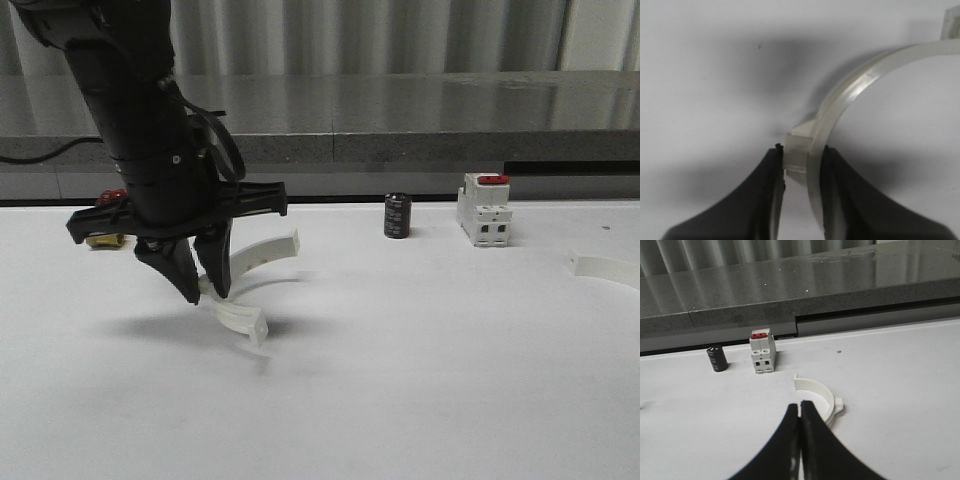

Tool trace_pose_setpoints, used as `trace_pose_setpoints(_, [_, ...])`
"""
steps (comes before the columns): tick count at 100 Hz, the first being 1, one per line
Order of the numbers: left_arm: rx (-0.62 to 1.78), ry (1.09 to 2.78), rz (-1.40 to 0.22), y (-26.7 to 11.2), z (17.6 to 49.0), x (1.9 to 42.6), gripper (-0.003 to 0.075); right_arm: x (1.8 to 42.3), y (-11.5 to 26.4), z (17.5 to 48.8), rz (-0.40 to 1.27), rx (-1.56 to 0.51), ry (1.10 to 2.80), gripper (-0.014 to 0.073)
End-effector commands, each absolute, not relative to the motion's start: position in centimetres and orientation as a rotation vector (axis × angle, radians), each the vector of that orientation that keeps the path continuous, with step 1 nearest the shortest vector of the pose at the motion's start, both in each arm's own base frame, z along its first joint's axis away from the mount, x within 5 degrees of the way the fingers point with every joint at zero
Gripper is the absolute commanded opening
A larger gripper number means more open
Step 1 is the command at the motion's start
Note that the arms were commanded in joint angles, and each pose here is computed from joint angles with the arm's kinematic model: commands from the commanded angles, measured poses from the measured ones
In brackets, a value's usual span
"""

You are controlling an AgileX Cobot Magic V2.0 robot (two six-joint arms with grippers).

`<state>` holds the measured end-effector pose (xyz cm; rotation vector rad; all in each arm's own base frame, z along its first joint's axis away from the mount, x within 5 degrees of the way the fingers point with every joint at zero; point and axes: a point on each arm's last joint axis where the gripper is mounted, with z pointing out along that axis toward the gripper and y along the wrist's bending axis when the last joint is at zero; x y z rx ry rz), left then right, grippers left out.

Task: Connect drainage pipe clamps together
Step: 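Move the clamp half toward table center and set it down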

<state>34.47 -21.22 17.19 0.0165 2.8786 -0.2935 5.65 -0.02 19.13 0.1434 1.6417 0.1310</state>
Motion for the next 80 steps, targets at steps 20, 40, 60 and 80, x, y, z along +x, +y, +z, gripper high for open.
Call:
trace_pose_setpoints(20, [-0.024, 2.799, -0.375, -22.2, 19.2, 34.7, 0.0117, 5.5, -0.1, 20.5, 0.120, 0.126, 1.528, -0.0068])
trace_pose_setpoints(40, [-0.031, 2.809, -0.378, -22.2, 18.8, 34.8, 0.0117, 5.5, -0.1, 20.5, 0.120, 0.126, 1.528, -0.0068])
trace_pose_setpoints(60, [-0.033, 2.859, -0.346, -22.2, 17.7, 34.7, 0.0117, 5.5, -0.1, 20.5, 0.120, 0.126, 1.528, -0.0068])
trace_pose_setpoints(80, [-0.012, 2.858, -0.342, -22.2, 17.7, 34.7, 0.0260, 5.5, -0.1, 20.5, 0.120, 0.126, 1.528, -0.0068])
